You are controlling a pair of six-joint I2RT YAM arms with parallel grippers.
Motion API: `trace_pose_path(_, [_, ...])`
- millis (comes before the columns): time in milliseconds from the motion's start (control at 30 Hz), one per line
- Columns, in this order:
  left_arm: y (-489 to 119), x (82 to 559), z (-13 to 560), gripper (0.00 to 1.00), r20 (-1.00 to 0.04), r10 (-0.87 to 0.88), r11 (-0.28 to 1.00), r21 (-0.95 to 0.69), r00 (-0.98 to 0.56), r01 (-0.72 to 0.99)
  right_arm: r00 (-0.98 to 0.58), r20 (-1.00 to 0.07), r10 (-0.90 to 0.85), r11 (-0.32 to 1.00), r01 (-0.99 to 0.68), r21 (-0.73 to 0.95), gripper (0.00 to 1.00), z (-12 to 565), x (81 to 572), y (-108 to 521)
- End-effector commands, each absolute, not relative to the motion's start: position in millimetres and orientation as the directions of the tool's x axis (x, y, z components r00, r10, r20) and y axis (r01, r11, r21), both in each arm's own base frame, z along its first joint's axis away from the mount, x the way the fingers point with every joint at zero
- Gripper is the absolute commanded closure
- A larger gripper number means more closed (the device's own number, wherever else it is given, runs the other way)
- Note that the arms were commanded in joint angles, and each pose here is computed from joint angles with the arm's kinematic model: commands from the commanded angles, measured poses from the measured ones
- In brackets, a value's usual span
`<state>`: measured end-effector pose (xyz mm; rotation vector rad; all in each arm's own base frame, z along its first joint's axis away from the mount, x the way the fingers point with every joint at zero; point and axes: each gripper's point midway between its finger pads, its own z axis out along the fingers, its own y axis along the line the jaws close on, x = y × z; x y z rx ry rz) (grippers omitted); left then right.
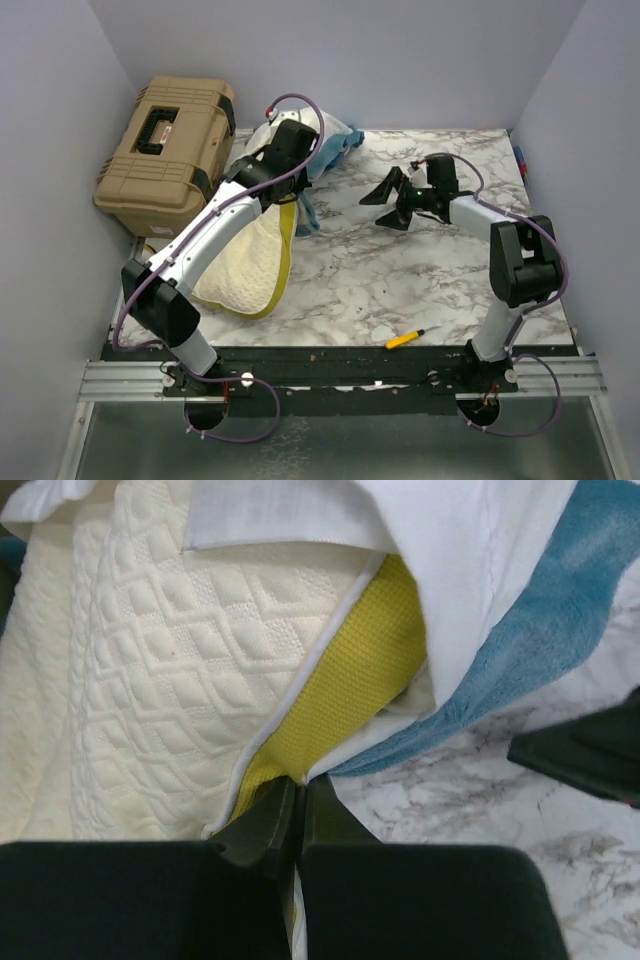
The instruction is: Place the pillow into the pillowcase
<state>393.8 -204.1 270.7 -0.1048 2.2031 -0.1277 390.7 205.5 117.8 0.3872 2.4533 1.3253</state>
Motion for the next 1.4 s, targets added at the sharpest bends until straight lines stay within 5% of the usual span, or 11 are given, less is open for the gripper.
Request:
trace_pose_path(0, [-211.9,360.8,281.0,1.00,-0.772,-0.156,0.969,-0.242,-0.616,0.058,-0.892,-0.132,0.431,0.390,0.053,0.919,0.00,140.0,422.5,231.0])
trace_pose_path(567, [-227.2,269.2,290.8,1.00,-0.678,-0.260,0.804,-0.546,-0.688,0.235,-0.796,-0.064,0.602,0.161,0.043,0.986,0.01,163.8,492.4,230.7])
trace_pose_path(633, [-232.4,265.3,293.3,1.00,-0.674,-0.253,0.784,-0.563,-0.694,0.261,-0.789,-0.047,0.613,0.138,0.048,0.989,0.11,164.3,498.2,231.5])
trace_pose_path(767, [-238.4,263.4,293.0,1.00,-0.678,-0.233,0.765,-0.570,-0.697,0.299,-0.792,-0.052,0.608,0.106,0.016,0.994,0.58,176.1,509.8,232.5])
trace_pose_path(933, [-242.7,265.6,286.9,1.00,-0.681,-0.218,0.760,-0.567,-0.699,0.316,-0.758,-0.132,0.639,0.131,-0.062,0.989,0.99,205.3,519.5,207.7])
trace_pose_path(1167, [-256.7,274.0,272.8,1.00,-0.667,-0.199,0.750,-0.575,-0.718,0.326,-0.602,-0.327,0.729,0.252,-0.208,0.945,1.00,277.3,524.5,120.6])
trace_pose_path(1367, [-275.9,281.2,258.1,1.00,-0.652,-0.175,0.738,-0.583,-0.738,0.340,-0.426,-0.583,0.692,0.496,-0.306,0.812,1.00,346.8,514.6,69.0])
